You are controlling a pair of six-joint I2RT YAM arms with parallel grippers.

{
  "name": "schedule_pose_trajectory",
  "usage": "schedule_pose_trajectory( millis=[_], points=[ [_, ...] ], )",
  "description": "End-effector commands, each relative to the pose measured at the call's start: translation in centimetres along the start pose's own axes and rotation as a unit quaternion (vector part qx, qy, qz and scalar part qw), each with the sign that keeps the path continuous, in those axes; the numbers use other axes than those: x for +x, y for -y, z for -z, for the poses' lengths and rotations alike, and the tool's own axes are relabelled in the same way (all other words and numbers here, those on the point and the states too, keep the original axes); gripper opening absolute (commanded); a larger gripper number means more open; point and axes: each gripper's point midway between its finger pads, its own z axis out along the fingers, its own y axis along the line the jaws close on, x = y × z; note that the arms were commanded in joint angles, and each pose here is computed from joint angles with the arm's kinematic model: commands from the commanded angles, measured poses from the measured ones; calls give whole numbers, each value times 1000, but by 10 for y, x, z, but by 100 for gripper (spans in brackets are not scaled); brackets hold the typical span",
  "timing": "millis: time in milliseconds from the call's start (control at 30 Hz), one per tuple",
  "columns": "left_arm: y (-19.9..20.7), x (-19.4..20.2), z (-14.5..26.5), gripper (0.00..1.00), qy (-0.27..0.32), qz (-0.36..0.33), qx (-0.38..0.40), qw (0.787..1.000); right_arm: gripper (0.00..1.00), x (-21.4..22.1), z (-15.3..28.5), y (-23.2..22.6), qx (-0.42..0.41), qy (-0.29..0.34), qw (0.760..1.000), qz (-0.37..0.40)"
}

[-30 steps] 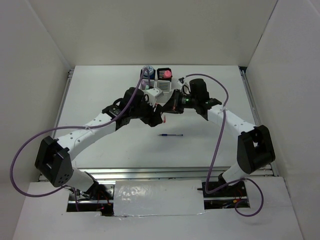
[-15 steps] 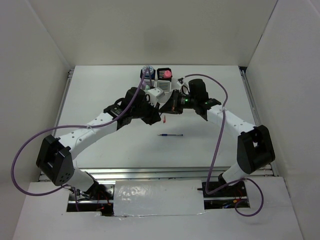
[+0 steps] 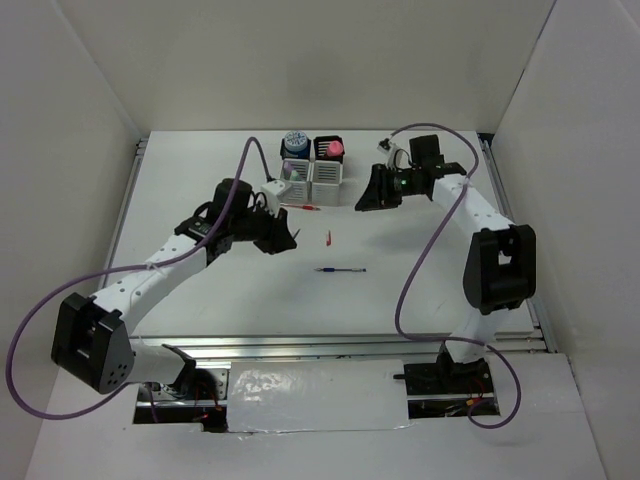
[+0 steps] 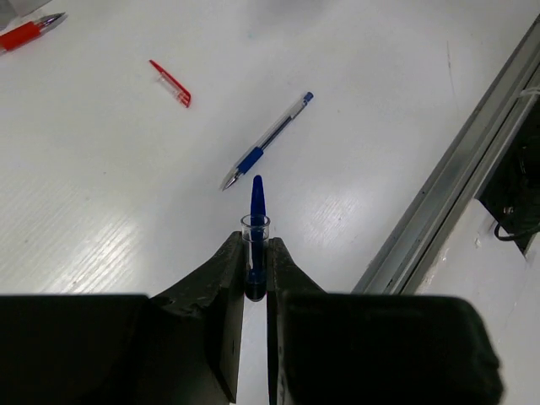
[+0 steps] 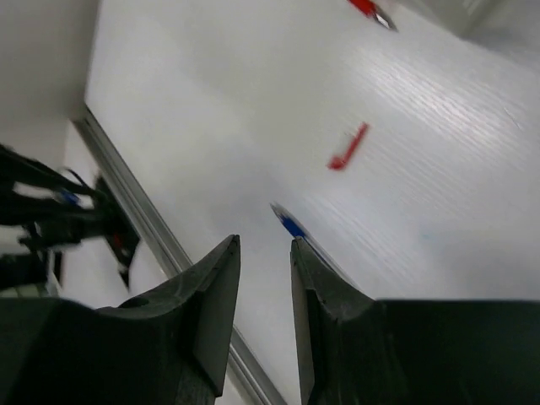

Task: Sort the stationery into containers
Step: Pick up the pen cap from the center of the board, then pick up the pen from the center of the board.

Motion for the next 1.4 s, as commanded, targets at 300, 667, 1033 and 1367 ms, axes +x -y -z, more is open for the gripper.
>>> schedule_pose_trajectory(
  millis=[300, 667, 1033, 1367],
  points=[
    [-9, 0, 47, 0, 40, 7, 63, 997, 35, 81, -9, 30, 76, -240, 920, 301],
    [-23, 15, 59, 0, 29, 9, 46, 998, 35, 116, -60, 25, 77, -307, 869, 380],
    [-32, 23, 57, 0, 22, 16, 27, 999, 39, 140, -77, 39, 72, -348, 844, 401],
    [-35, 26, 53, 0, 12, 24, 26, 999, 38, 161, -75, 65, 90, -403, 804, 428]
  ],
)
